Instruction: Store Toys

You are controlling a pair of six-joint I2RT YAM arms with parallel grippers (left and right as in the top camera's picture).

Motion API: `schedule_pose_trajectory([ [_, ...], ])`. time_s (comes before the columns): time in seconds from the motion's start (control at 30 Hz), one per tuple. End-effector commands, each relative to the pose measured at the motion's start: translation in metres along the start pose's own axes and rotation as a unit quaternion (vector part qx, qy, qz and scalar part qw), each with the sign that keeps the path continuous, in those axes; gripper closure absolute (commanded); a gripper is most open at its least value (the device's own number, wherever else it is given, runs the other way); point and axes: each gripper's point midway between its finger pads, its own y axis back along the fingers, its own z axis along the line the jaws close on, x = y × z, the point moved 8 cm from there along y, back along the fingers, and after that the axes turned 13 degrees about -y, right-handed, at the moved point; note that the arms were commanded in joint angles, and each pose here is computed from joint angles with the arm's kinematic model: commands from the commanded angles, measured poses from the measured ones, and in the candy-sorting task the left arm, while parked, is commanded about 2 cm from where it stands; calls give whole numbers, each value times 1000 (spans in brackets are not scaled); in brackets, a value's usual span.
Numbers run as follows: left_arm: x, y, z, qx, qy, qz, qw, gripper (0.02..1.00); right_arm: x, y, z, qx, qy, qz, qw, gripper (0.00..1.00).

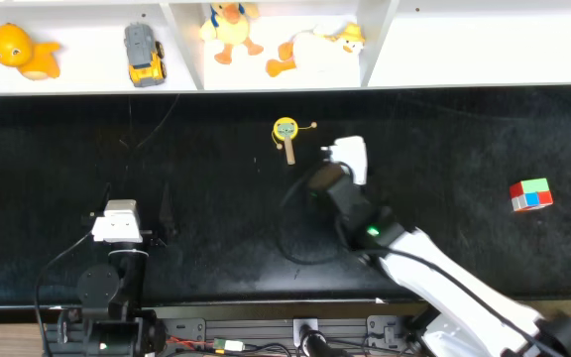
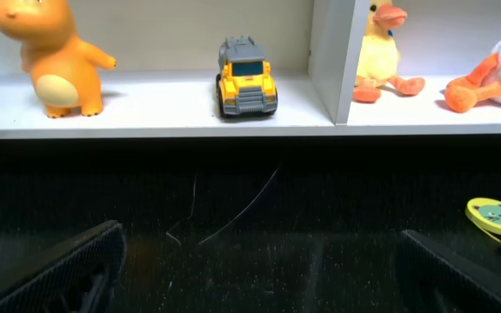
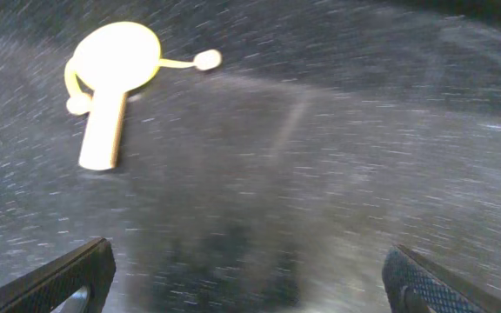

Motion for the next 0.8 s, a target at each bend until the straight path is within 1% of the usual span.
schedule_pose_trajectory([
  [0.03,0,0,2,-7,-9,-1,1000,20,-5,-9,38,-41,-26,32,998,5],
  [0.17,0,0,2,-7,-9,-1,1000,20,-10,-21,64,-48,-14,41,998,1],
  [0.23,0,0,2,-7,-9,-1,1000,23,-13,-26,73,-49,-19,45,998,45],
  [0.27,0,0,2,-7,-9,-1,1000,20,-14,-29,76,-47,-18,46,998,45],
  [0.3,0,0,2,-7,-9,-1,1000,20,-15,-32,79,-45,-26,48,997,45],
  [0.43,0,0,2,-7,-9,-1,1000,20,-13,-43,83,-33,-44,54,997,36],
  [0.5,0,0,2,-7,-9,-1,1000,20,-10,-49,83,-23,-57,56,997,5],
  [0.57,0,0,2,-7,-9,-1,1000,20,-7,-53,82,-18,-69,57,996,5],
  [0.8,0,0,2,-7,-9,-1,1000,20,-4,-66,84,-8,-69,48,996,5],
])
